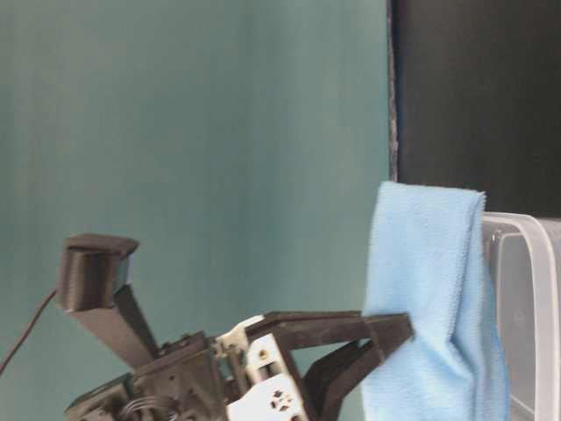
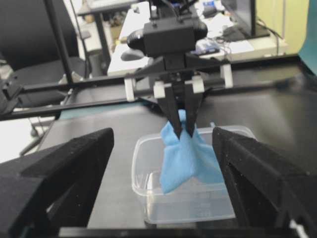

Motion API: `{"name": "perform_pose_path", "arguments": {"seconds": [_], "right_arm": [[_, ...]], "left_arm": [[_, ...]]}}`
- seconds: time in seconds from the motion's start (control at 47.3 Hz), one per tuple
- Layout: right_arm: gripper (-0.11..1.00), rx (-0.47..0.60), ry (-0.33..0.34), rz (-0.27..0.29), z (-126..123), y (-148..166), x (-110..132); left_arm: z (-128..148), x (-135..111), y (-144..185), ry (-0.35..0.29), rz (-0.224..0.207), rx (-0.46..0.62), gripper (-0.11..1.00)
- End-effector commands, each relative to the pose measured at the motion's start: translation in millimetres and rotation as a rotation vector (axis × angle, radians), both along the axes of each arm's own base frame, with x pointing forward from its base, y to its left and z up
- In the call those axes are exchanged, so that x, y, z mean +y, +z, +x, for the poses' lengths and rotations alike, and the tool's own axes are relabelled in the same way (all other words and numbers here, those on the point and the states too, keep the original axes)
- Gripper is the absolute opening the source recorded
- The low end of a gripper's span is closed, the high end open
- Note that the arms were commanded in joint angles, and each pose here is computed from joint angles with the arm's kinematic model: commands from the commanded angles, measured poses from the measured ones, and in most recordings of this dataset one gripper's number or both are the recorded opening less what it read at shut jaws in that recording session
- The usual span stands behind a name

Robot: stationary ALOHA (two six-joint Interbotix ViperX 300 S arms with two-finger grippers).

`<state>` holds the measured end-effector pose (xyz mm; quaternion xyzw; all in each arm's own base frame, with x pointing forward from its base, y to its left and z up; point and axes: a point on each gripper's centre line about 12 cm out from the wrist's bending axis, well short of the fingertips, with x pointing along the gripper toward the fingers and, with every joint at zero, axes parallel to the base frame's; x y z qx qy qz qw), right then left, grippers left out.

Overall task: Place the blue towel into the container with the left arm.
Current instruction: 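Lift the towel and carry it left over the container, then lower the towel into the container and open the left gripper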

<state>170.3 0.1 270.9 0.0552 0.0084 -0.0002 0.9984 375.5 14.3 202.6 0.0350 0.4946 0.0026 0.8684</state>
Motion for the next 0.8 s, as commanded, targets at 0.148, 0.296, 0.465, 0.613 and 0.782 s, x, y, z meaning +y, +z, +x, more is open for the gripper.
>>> {"name": "perform_pose_path", "arguments": {"seconds": [0.148, 0.296, 0.465, 0.613, 0.782], "right_arm": [[0.78, -0.011, 0.001, 0.008, 1, 3, 0], [0.78, -0.012, 0.001, 0.009, 1, 3, 0], [0.78, -0.011, 0.001, 0.008, 1, 3, 0], [0.78, -0.011, 0.001, 0.008, 1, 3, 0], [0.78, -0.012, 0.001, 0.008, 1, 3, 0]], "left_arm": [[1, 1, 4, 0.001, 0.002, -0.018, 0.06], [-1, 1, 2, 0.006, -0.001, -0.012, 0.07], [-1, 0, 4, 0.006, -0.002, -0.017, 0.4], [1, 2, 23, 0.016, -0.003, -0.071, 0.82], [-10, 6, 81, 0.033, -0.001, -0.223, 0.85]]}}
